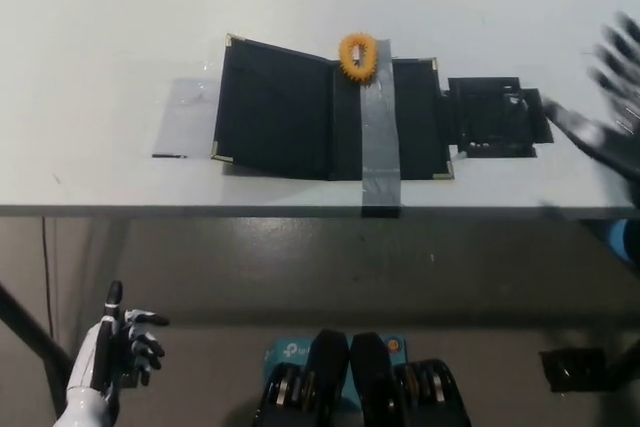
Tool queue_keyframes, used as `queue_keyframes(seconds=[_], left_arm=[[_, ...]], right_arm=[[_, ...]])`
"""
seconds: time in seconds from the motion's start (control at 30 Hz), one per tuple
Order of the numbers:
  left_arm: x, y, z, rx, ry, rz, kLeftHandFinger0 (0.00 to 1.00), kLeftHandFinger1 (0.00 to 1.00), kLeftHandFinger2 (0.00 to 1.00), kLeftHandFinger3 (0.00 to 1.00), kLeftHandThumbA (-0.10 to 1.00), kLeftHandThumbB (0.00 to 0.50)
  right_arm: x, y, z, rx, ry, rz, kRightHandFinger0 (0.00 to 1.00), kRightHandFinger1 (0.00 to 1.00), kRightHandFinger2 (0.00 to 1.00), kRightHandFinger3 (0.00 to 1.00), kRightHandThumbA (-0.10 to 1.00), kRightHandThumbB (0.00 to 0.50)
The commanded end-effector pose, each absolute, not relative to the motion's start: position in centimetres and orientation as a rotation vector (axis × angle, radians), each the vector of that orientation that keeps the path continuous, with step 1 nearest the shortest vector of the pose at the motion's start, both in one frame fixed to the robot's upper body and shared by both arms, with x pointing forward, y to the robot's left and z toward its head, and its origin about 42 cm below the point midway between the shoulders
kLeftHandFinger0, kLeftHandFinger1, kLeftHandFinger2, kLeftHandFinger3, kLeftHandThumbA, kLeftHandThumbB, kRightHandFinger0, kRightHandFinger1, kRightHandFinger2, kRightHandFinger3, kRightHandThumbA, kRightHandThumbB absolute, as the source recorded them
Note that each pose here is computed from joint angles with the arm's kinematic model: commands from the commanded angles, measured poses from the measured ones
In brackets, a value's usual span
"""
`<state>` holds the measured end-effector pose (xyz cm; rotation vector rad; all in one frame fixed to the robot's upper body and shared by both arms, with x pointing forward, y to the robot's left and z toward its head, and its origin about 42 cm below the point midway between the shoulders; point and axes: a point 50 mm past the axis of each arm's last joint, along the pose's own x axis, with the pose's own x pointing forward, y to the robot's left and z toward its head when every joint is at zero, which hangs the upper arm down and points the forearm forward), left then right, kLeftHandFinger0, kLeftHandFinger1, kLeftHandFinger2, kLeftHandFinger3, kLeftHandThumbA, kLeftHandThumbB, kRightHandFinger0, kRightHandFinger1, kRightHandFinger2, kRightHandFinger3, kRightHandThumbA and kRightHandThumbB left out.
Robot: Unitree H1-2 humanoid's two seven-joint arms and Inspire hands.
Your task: The robot uses its right hand to push the cover of the diary kept in the middle of the desk towards the left to open it
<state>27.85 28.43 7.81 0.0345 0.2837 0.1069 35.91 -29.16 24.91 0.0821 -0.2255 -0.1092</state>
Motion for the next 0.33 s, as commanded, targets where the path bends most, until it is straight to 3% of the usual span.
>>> queue_keyframes(seconds=[0.0, 0.2, 0.23, 0.3], left_arm=[[27.8, 29.7, 9.0, 0.039, 0.23, 0.151, 0.13, 0.21, 0.22, 0.39, 1.0, 0.424], [27.5, 29.9, 8.9, 0.055, 0.232, 0.16, 0.11, 0.18, 0.19, 0.38, 1.0, 0.393], [27.5, 29.9, 8.9, 0.056, 0.231, 0.161, 0.1, 0.16, 0.19, 0.37, 1.0, 0.391], [27.4, 29.9, 8.9, 0.053, 0.233, 0.161, 0.1, 0.16, 0.19, 0.37, 1.0, 0.406]], right_arm=[[32.2, -32.4, 26.8, -0.055, -0.52, -0.201, 0.94, 1.0, 1.0, 1.0, 0.93, 0.138], [29.9, -34.2, 22.2, -0.019, -0.429, -0.274, 0.95, 1.0, 1.0, 1.0, 0.87, 0.121], [29.1, -34.3, 20.6, -0.037, -0.395, -0.28, 0.96, 1.0, 1.0, 1.0, 0.85, 0.157], [28.6, -34.4, 19.7, -0.043, -0.386, -0.282, 0.97, 1.0, 1.0, 1.0, 0.83, 0.151]])
